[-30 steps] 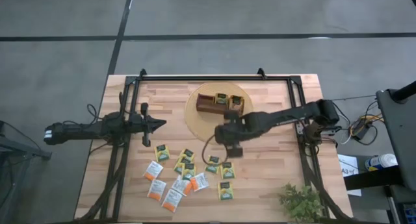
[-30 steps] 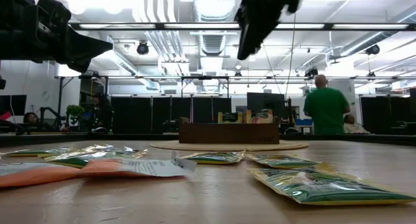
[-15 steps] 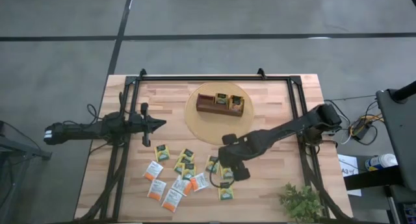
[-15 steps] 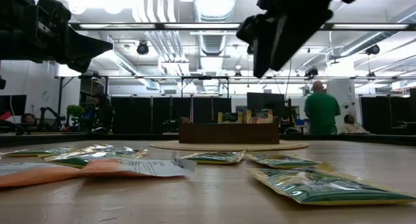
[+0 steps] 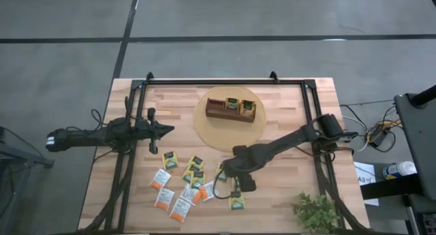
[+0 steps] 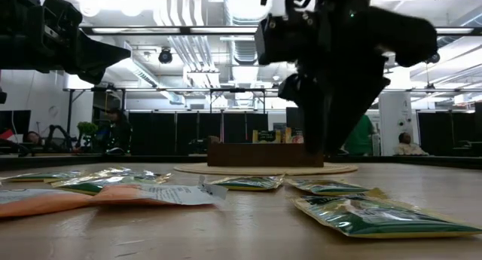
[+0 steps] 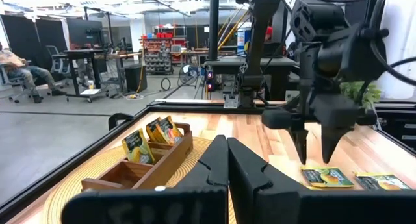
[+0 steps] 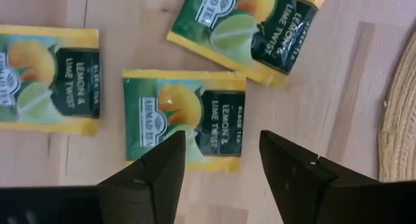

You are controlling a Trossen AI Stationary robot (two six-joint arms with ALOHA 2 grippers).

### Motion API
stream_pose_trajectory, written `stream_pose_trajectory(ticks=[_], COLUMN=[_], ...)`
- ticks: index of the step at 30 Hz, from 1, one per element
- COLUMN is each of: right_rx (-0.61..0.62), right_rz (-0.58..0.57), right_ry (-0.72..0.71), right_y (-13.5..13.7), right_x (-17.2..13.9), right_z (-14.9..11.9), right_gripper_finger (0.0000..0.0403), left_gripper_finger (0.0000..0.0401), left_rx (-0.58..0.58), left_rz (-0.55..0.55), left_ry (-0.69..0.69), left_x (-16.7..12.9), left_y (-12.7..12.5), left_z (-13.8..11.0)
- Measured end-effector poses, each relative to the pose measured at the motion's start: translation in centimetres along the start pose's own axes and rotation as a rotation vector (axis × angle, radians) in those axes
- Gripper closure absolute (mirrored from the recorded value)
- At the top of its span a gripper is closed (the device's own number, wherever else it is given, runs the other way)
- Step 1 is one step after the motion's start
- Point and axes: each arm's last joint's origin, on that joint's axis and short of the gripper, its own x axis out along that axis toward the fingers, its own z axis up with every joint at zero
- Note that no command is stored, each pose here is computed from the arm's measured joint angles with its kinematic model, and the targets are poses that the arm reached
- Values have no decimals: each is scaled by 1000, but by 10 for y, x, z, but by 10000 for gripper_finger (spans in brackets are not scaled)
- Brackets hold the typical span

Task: Pick & Place Tea
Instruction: Put the green tea bag into the middle section of wooden organizer

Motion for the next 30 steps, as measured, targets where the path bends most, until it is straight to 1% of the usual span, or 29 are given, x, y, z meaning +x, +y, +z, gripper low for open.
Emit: stream_pose_trajectory(ticks=[11, 14, 16, 18, 24, 27, 30], right_rx=[20, 22, 14, 5, 16, 24, 2], right_rz=[-10, -15, -15, -15, -25, -51, -147], right_ry=[66, 79, 80, 76, 60, 62, 95], right_y=[-7, -9, -9, -9, -13, -18, -23], right_x=[32, 34, 34, 32, 26, 23, 14], right_z=[7, 7, 7, 8, 11, 13, 14], right_gripper_finger=[209, 217, 235, 264, 377, 389, 393], left_gripper_finger=[401, 401, 401, 401, 401, 401, 401], left_rx=[0, 0, 0, 0, 0, 0, 0], left_rz=[0, 0, 0, 0, -1, 0, 0], left_ry=[1, 1, 1, 1, 1, 1, 1], left_x=[0, 0, 0, 0, 0, 0, 0], left_y=[0, 0, 0, 0, 0, 0, 0], left_z=[0, 0, 0, 0, 0, 0, 0])
